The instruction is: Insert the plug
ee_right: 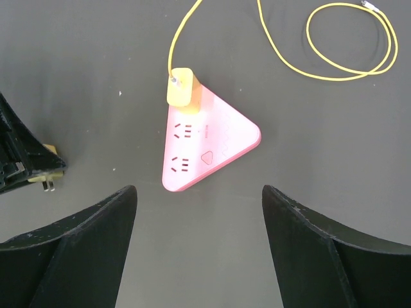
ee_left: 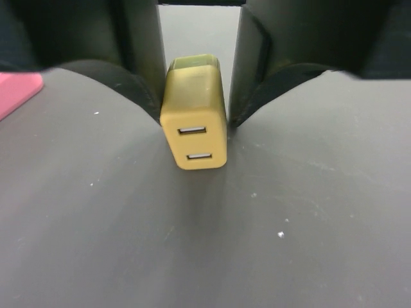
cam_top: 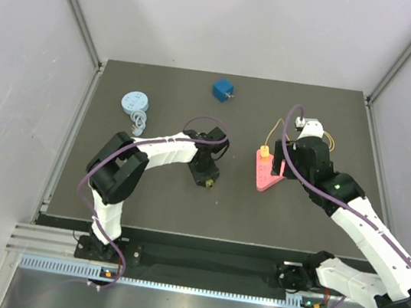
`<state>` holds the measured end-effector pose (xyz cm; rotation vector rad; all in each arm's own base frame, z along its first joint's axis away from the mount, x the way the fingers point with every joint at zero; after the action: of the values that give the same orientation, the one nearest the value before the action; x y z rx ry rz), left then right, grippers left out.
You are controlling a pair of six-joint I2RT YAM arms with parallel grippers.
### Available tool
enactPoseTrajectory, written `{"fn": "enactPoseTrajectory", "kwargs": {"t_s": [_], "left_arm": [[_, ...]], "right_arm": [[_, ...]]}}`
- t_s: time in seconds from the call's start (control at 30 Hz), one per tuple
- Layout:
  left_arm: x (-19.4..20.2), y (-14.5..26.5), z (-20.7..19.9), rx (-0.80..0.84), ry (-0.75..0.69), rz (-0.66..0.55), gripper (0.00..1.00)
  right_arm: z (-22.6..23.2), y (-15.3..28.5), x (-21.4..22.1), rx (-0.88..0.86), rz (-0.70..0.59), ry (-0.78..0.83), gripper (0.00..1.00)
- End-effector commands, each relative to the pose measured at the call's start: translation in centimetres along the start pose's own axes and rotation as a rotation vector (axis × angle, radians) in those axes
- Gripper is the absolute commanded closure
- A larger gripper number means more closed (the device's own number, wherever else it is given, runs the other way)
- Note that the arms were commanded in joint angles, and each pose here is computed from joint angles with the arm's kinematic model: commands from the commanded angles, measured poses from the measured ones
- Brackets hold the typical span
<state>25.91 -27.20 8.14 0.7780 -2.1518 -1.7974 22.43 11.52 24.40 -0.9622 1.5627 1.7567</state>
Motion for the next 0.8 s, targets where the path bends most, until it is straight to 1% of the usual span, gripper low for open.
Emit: {"fn": "enactPoseTrajectory", "kwargs": {"t_s": [0.0, 0.07, 0.1, 0.13, 0.2, 0.23, 0.27, 0.3, 0.33, 0.37, 0.4, 0.43, 0.5, 0.53, 0.63, 0.67, 0.7, 0.73, 0.77], "left_arm": [[-0.7, 1.3, -0.7, 0.023, -0.033, -0.052, 0.64], [-0.8, 1.6, -0.7, 0.036, -0.059, -0.06, 0.8], [-0.9, 1.9, -0.8, 0.047, -0.07, -0.064, 0.96], [-0.8, 2.2, -0.8, 0.056, -0.1, -0.066, 1.0], [-0.8, 2.6, -1.1, 0.103, -0.147, -0.065, 1.0], [-0.8, 3.6, -1.6, 0.166, -0.18, -0.067, 1.0], [-0.5, 3.7, -1.1, 0.202, -0.282, -0.061, 1.0], [-0.7, 4.4, -2.4, 0.308, -0.33, -0.085, 1.0], [-0.2, 6.5, -2.9, 0.417, -0.383, -0.06, 1.0], [-0.1, 7.2, -2.9, 0.478, -0.474, -0.075, 1.0], [0.1, 9.0, -3.3, 0.595, -0.53, -0.1, 1.0], [0.7, 10.0, -3.2, 0.681, -0.643, -0.077, 1.0], [1.3, 12.4, -3.0, 0.799, -0.739, -0.079, 1.0], [2.1, 13.5, -2.9, 0.887, -0.837, -0.048, 1.0], [3.2, 16.1, -2.4, 1.043, -0.981, -0.01, 1.0], [4.1, 16.8, -2.0, 1.112, -1.027, 0.049, 1.0], [4.5, 17.5, -1.6, 1.155, -1.058, 0.073, 1.0], [4.6, 17.7, -1.5, 1.187, -1.095, 0.069, 1.0], [4.7, 17.7, -1.2, 1.188, -1.105, 0.07, 1.0]], "right_arm": [[-0.1, 0.2, -0.6, -0.001, -0.046, -0.006, 0.22], [-0.1, 0.3, -0.5, -0.004, -0.045, -0.007, 0.22], [0.0, 0.3, -0.4, -0.011, -0.043, -0.006, 0.22], [0.1, 0.4, -0.4, -0.02, -0.04, -0.009, 0.22], [0.7, 0.5, -0.3, -0.076, -0.029, -0.008, 0.22], [0.8, 0.6, -0.3, -0.093, -0.028, -0.004, 0.22], [1.3, 0.9, -0.4, -0.138, -0.027, -0.004, 0.23], [1.4, 1.1, -0.6, -0.157, -0.035, -0.006, 0.23], [1.6, 1.3, -0.9, -0.18, -0.044, -0.002, 0.24], [2.0, 1.8, -1.1, -0.225, -0.052, 0.001, 0.24], [2.1, 2.1, -1.3, -0.247, -0.064, 0.002, 0.24], [2.3, 2.4, -1.7, -0.274, -0.073, 0.013, 0.25], [2.9, 3.2, -2.0, -0.358, -0.08, 0.029, 0.25], [3.2, 3.6, -2.2, -0.393, -0.085, 0.041, 0.25], [3.9, 4.9, -2.5, -0.508, -0.102, 0.066, 0.26], [4.2, 5.6, -2.6, -0.564, -0.11, 0.068, 0.27], [4.4, 6.1, -2.7, -0.595, -0.115, 0.061, 0.27], [4.8, 6.7, -2.9, -0.647, -0.117, 0.054, 0.28], [5.0, 7.1, -3.2, -0.667, -0.12, 0.033, 0.29]]}}
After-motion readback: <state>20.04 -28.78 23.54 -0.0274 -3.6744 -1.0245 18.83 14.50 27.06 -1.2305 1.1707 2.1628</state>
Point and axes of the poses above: each gripper's point midway between its finger pads, its own y axis back along the fingers, its own z axis along the line the jaws close on, x = y × z, the point moved 6 cm from there along y, back along the fingers, and after that the axes turned 1 degree about -y, right-handed, at the moved point
